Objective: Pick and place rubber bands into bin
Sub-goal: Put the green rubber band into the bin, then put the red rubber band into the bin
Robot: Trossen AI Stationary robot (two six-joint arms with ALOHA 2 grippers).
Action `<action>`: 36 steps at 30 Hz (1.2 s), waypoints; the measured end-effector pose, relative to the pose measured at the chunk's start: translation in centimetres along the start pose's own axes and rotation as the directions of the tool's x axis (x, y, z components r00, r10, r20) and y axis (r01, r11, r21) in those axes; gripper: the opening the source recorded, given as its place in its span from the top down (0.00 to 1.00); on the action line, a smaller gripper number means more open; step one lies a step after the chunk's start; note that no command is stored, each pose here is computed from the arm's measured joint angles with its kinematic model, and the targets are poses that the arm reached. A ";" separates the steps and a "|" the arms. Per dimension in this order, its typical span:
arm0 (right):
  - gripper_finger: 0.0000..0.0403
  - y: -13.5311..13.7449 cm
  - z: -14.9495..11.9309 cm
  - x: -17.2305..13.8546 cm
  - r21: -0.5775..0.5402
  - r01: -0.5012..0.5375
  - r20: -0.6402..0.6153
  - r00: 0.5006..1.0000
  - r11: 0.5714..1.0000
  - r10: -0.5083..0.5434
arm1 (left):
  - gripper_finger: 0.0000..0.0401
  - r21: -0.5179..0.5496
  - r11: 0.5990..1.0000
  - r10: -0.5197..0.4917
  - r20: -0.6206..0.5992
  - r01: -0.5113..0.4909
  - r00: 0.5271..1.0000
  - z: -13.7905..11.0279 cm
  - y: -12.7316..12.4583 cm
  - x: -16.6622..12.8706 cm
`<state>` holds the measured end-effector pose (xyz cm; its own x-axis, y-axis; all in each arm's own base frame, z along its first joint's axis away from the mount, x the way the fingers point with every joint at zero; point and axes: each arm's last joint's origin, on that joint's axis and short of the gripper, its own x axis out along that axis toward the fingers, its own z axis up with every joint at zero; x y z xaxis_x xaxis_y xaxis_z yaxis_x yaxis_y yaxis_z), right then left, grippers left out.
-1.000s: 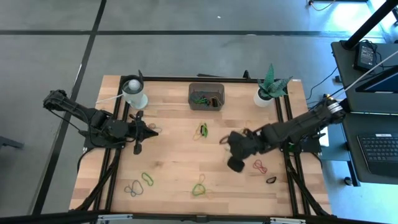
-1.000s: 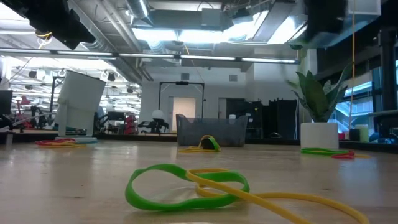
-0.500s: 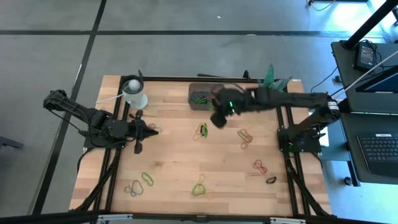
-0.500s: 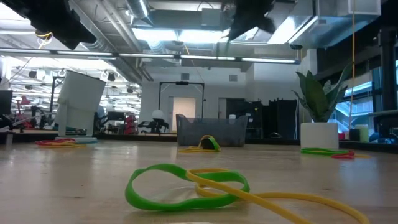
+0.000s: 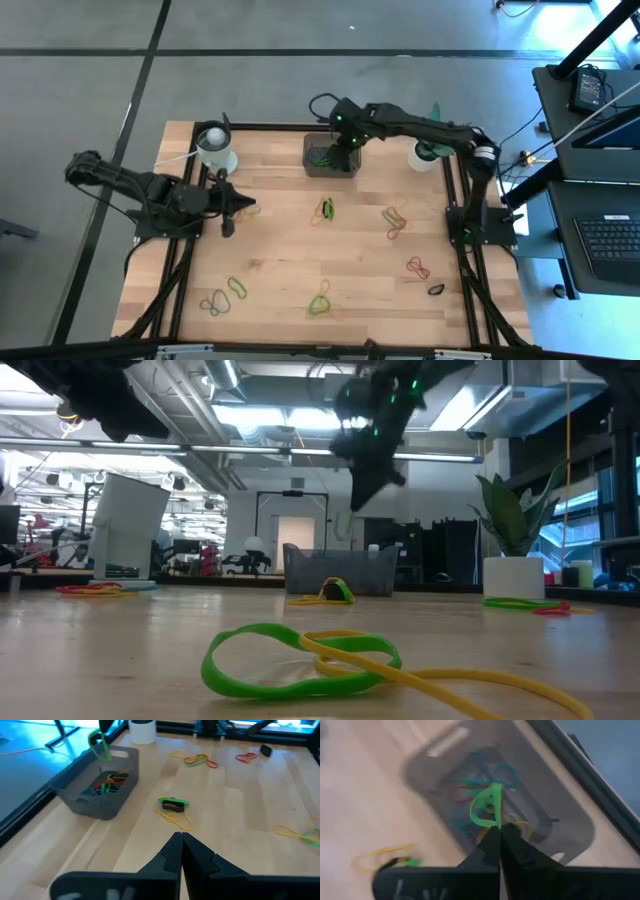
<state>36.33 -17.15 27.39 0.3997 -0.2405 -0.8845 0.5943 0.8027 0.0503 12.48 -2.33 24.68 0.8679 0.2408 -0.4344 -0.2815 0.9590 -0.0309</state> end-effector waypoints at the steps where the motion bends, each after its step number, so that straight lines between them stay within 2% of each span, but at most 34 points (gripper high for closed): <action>1: 1.00 -0.5 0.1 0.7 0.004 0.009 -0.014 1.000 1.000 -0.009 | 0.99 -0.005 1.000 0.010 0.000 -0.010 1.000 0.0 0.1 0.1; 8: 1.00 -2.9 0.0 4.2 0.009 0.048 -0.099 0.994 0.999 -0.047 | 0.99 -0.017 0.997 0.076 0.001 -0.076 0.997 0.2 1.0 0.4; 18: 0.94 -3.6 -0.3 7.6 -0.005 0.059 -0.137 0.989 0.998 -0.059 | 0.99 -0.043 0.988 0.150 -0.008 -0.151 0.989 0.3 2.0 0.7; 36: 0.69 -3.6 -0.4 8.0 0.027 0.048 -0.154 0.987 0.998 -0.043 | 0.99 -0.049 0.989 0.137 -0.015 -0.138 0.990 0.3 2.1 0.8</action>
<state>37.11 -21.71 19.93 0.2611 -0.1880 -0.9468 0.6317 0.7749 0.0203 12.68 -0.06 24.60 0.8149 0.3681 -0.4477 -0.4182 0.9083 -0.0145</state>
